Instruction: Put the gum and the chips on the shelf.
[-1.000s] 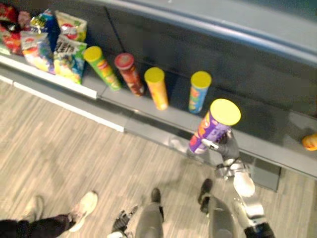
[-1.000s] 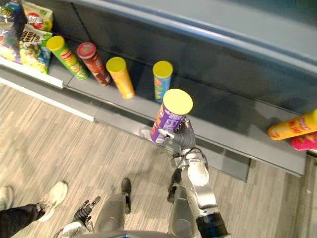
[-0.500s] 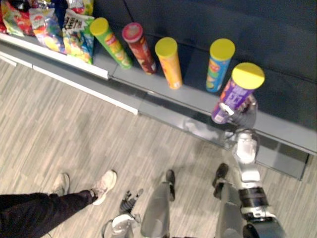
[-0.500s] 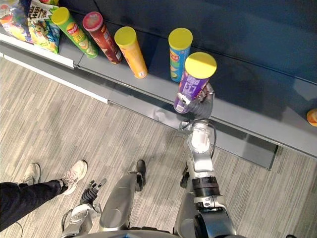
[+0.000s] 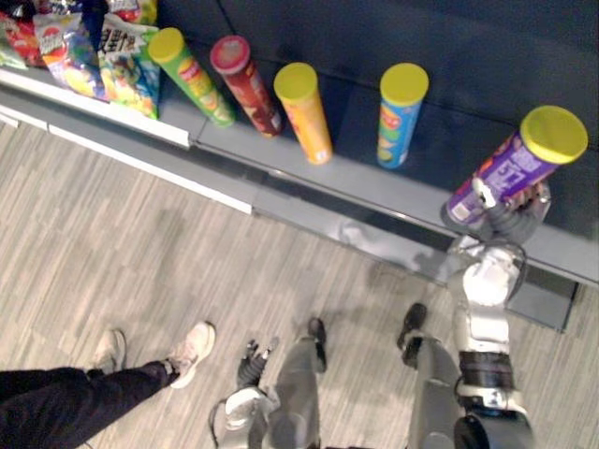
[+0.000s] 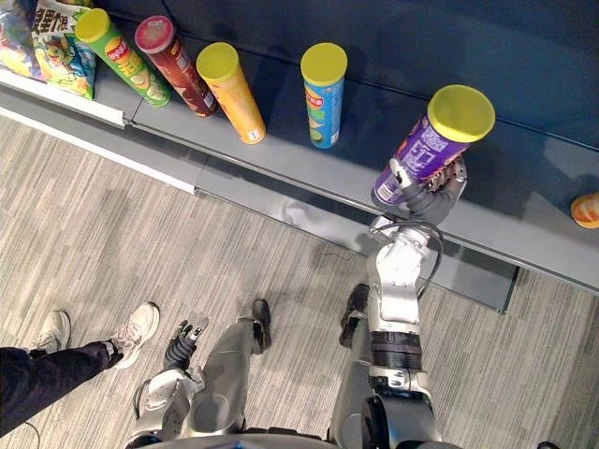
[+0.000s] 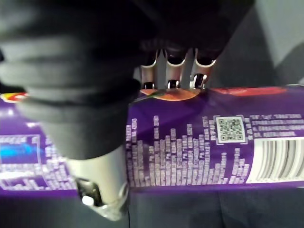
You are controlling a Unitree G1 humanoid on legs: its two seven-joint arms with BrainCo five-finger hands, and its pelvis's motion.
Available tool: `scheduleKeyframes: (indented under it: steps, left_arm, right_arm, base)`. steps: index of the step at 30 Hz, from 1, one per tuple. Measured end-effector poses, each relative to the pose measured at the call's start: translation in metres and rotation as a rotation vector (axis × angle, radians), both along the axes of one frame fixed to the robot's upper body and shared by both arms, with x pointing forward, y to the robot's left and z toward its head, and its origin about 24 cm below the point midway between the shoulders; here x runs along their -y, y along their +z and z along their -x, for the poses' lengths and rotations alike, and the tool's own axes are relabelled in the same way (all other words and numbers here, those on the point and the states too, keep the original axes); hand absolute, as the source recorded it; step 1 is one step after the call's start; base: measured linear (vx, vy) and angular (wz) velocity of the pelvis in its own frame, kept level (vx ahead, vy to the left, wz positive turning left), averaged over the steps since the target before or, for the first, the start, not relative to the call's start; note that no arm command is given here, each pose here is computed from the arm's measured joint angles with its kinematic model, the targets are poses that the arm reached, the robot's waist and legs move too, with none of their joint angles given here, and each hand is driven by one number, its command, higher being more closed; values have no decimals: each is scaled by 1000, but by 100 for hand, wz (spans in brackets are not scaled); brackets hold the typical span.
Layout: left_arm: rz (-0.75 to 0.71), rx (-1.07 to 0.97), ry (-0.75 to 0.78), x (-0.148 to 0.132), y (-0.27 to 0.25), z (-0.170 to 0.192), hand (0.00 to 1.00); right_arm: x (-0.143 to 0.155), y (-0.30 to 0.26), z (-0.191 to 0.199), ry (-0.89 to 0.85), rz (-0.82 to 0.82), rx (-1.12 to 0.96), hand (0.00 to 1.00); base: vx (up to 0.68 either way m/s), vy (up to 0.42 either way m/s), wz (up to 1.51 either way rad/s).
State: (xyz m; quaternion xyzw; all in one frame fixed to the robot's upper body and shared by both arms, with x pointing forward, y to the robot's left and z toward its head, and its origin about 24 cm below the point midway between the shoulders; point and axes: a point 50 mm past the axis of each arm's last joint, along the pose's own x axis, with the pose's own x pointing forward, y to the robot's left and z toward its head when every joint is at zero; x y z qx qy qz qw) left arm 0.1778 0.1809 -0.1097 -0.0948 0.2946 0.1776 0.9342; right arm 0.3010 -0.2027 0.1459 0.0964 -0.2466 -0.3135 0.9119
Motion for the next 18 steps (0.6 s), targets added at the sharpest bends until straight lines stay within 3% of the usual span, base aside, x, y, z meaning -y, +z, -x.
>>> scheduleKeyframes:
  steps: [18]
  left_arm:
    - [0,49,-42,7,8,-9,0]
  right_arm:
    - [4,37,-29,-7,-22,74,100]
  base:
    - [16,3,-2]
